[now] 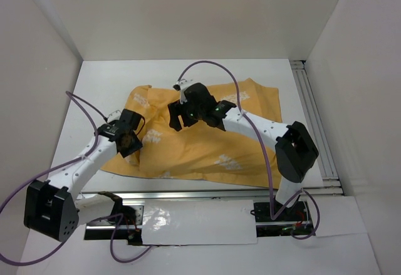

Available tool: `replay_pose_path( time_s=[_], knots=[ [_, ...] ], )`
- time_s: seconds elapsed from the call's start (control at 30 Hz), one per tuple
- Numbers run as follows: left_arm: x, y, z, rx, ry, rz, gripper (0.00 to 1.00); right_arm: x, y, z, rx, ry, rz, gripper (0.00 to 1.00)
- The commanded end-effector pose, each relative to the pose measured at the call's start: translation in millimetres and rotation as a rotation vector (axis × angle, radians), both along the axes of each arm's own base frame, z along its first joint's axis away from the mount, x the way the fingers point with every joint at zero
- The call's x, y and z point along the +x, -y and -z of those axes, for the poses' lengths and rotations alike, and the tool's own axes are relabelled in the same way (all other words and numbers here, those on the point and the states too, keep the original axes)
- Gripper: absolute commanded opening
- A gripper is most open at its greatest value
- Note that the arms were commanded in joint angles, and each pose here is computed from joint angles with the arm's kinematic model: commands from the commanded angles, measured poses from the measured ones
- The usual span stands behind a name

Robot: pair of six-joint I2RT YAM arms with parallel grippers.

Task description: Put the pillow into the pillowcase

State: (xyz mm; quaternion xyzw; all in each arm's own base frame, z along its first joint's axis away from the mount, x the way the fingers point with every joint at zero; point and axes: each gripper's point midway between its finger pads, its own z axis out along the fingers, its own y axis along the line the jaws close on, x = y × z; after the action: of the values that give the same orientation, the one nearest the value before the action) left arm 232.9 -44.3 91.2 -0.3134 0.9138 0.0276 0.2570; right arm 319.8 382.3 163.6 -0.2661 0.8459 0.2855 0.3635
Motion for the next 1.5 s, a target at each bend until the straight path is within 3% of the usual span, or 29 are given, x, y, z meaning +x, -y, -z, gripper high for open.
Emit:
replay_pose_path(
  time_s=[0.0, 0.07, 0.1, 0.13, 0.27, 0.37, 0.43, 0.53, 0.63, 0.67, 0.7, 0.83, 0.93, 1.07, 1.1, 1.2, 1.23, 1.3, 1.33, 1.37, 1.43, 1.47],
  knots=[
    [6.9, -7.9, 5.5, 0.054, 0.003, -0.030, 0.44, 2.4, -1.7, -11.5, 0.010, 0.017, -0.014, 0.79],
    [6.0, -8.2, 12.2, 0.064, -0.026, -0.029, 0.34, -0.5, 1.4, -9.6, 0.002, 0.009, -0.014, 0.79],
    [6.5, -7.6, 12.2, 0.055, -0.022, -0.046, 0.06, -2.0, 0.4, -9.8, 0.003, 0.010, -0.029, 0.79],
    [7.3, -7.3, 11.7, 0.058, -0.030, -0.046, 0.00, -6.4, -0.3, -6.3, 0.005, -0.005, -0.047, 0.79],
    [12.8, 5.7, -15.7, 0.015, 0.053, 0.042, 0.00, -31.8, -27.6, -5.3, 0.100, -0.034, -0.213, 0.75],
    [11.8, 26.6, -66.8, -0.115, 0.259, 0.161, 0.00, -65.0, -57.5, 13.2, 0.122, -0.099, -0.367, 0.72],
    [9.6, 43.0, -93.8, -0.201, 0.387, 0.263, 0.00, -68.5, -73.7, 20.6, 0.143, -0.122, -0.378, 0.72],
    [-5.8, 51.0, -137.4, -0.268, 0.529, 0.345, 0.00, -56.5, -85.4, 58.6, 0.101, -0.197, -0.330, 0.62],
    [-15.7, 53.6, -153.5, -0.280, 0.562, 0.398, 0.00, -29.9, -92.6, 84.3, 0.045, -0.183, -0.229, 0.15],
    [-16.6, 55.6, -157.8, -0.283, 0.570, 0.419, 0.00, -19.6, -94.5, 85.8, 0.042, -0.160, -0.188, 0.03],
    [-18.6, 59.2, -157.9, -0.294, 0.566, 0.443, 0.00, -8.7, -97.7, 83.5, 0.055, -0.141, -0.136, 0.00],
    [-29.4, 82.5, -172.0, -0.378, 0.595, 0.590, 0.00, 44.3, -92.7, 61.9, 0.151, -0.071, 0.039, 0.00],
    [-40.6, 98.5, -192.1, -0.439, 0.669, 0.713, 0.00, 68.0, -91.4, 20.5, 0.317, -0.059, 0.091, 0.00],
    [-36.5, 85.1, -187.1, -0.395, 0.662, 0.628, 0.00, 63.3, -92.3, -18.3, 0.445, -0.039, 0.036, 0.00],
    [-32.8, 79.6, -177.9, -0.375, 0.625, 0.585, 0.01, 57.8, -94.5, -27.0, 0.460, -0.031, -0.005, 0.00],
    [-24.9, 60.4, -155.3, -0.314, 0.518, 0.433, 0.58, 33.2, -91.4, -34.2, 0.432, -0.053, -0.120, 0.00],
    [-18.5, 54.5, -146.0, -0.284, 0.468, 0.382, 0.98, 25.4, -82.5, -32.3, 0.391, -0.065, -0.124, 0.19],
    [-11.1, 48.1, -138.3, -0.245, 0.423, 0.336, 1.00, 16.1, -66.1, -20.5, 0.337, -0.074, -0.104, 0.45],
    [-2.8, 47.1, -131.0, -0.227, 0.385, 0.309, 1.00, 13.0, -55.6, -37.3, 0.339, -0.049, -0.076, 0.56],
    [1.1, 43.8, -128.0, -0.204, 0.366, 0.293, 1.00, 10.7, -44.4, -33.5, 0.303, -0.047, -0.045, 0.73],
    [13.9, 38.0, -130.9, -0.162, 0.361, 0.249, 1.00, 15.3, -19.2, -26.2, 0.231, -0.012, 0.059, 0.83],
    [23.6, 38.6, -128.9, -0.149, 0.338, 0.230, 1.00, 16.1, -1.3, -36.4, 0.201, 0.016, 0.095, 0.92]
  ],
)
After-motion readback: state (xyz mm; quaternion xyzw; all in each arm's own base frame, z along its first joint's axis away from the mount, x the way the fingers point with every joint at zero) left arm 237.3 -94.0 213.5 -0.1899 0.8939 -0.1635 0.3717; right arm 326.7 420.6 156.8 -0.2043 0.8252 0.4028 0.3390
